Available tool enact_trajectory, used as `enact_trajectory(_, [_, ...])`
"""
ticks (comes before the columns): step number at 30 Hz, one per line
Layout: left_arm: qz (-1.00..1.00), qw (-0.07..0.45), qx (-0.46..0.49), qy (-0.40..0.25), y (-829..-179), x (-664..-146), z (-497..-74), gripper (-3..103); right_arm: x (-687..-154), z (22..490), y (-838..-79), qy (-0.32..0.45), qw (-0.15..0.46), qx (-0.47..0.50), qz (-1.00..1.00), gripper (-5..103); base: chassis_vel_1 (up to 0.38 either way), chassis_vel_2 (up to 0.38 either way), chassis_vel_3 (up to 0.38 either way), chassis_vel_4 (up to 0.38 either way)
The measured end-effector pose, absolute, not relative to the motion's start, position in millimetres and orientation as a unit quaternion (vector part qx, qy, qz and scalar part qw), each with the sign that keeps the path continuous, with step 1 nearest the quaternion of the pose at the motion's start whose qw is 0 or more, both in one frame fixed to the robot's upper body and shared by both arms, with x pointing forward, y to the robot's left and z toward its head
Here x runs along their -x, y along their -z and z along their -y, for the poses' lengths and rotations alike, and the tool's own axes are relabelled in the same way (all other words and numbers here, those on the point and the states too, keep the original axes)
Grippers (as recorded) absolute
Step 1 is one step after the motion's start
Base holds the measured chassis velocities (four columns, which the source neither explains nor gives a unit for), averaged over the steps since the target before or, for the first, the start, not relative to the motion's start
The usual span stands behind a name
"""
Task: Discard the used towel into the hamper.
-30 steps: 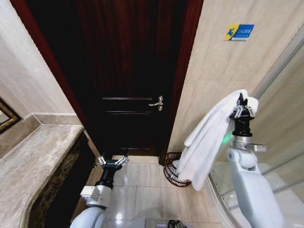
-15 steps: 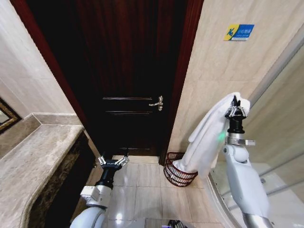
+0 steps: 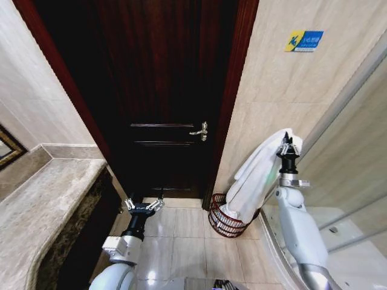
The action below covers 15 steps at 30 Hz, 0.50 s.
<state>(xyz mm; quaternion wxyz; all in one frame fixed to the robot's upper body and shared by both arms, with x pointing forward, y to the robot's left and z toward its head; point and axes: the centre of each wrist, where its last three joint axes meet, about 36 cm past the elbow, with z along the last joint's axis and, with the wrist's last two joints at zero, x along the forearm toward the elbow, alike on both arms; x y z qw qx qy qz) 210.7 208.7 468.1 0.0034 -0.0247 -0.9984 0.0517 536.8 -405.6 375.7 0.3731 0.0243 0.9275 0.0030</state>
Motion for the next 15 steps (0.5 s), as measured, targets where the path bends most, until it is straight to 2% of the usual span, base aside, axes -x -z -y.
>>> enact_trajectory(15, [0.998,0.003,0.025,-0.052,-468.1,-210.8,-208.7,100,-548.7,390.2,-337.5,-0.036,0.341,-0.031,-0.939,2,0.0,0.0,0.0,0.0])
